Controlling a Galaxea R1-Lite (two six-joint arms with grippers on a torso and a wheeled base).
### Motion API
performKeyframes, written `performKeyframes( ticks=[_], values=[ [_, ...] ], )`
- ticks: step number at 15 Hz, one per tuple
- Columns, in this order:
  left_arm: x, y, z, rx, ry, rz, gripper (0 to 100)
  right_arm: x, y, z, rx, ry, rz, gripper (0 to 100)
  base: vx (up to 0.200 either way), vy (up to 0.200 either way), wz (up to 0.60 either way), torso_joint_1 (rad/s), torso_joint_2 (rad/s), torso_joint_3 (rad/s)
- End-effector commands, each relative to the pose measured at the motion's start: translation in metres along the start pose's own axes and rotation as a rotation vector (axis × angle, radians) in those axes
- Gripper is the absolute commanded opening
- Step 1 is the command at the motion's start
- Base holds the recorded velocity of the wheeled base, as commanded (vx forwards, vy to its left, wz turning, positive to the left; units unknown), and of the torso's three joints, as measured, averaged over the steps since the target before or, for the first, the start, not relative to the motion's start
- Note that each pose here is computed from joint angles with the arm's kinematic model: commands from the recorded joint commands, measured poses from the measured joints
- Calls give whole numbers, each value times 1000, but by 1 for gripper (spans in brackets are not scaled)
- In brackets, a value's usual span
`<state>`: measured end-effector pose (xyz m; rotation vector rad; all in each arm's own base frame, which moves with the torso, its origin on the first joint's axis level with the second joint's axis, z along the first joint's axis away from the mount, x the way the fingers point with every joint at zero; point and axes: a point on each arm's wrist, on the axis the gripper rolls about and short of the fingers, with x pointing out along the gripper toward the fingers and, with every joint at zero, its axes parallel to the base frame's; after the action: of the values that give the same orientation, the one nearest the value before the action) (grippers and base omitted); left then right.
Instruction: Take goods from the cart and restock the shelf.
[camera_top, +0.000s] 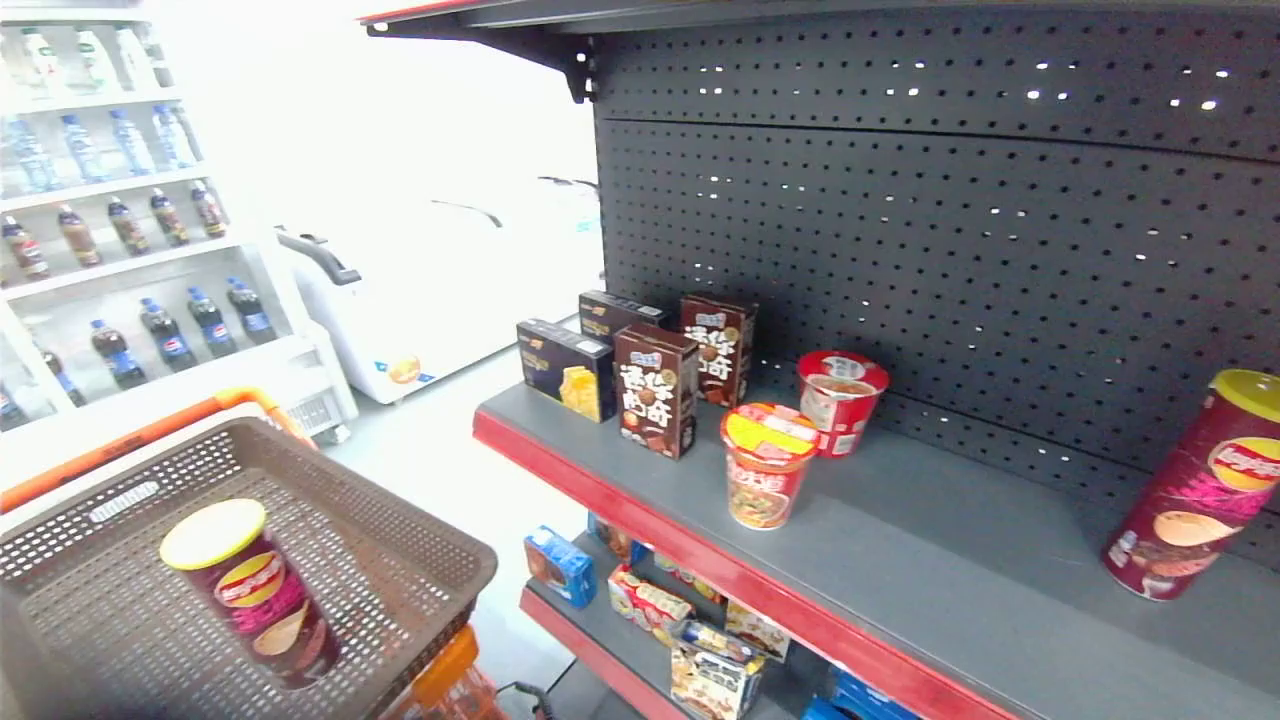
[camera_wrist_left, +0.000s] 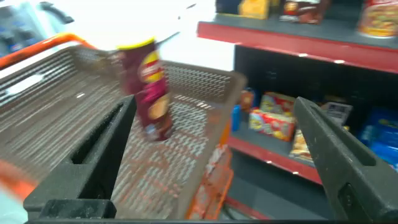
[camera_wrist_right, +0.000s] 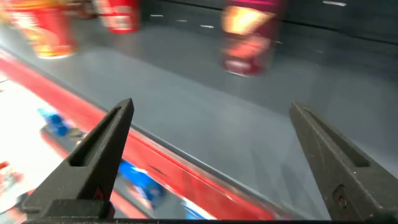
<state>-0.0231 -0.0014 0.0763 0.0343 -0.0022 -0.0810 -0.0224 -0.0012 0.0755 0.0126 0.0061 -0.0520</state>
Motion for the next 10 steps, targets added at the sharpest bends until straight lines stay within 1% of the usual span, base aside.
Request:
performKeyframes(
  ticks=[1, 5, 6, 8, 10],
  values=[
    [0, 0, 0, 0, -1, 0, 100, 0, 0, 0, -1, 1, 0, 100, 0, 0, 600, 2, 7, 2],
    [0, 0, 0, -4, -1, 0, 100, 0, 0, 0, -1, 1, 0, 100, 0, 0, 600, 2, 2, 0],
    [0, 0, 0, 3, -1, -2, 100, 0, 0, 0, 1, 1, 0, 100, 0, 0, 0, 0, 0, 0],
    [0, 0, 0, 4, 2, -3, 100, 0, 0, 0, 1, 0, 0, 100, 0, 0, 0, 0, 0, 0],
    [0, 0, 0, 16, 4, 6, 100, 0, 0, 0, 1, 0, 0, 100, 0, 0, 0, 0, 0, 0]
  ],
)
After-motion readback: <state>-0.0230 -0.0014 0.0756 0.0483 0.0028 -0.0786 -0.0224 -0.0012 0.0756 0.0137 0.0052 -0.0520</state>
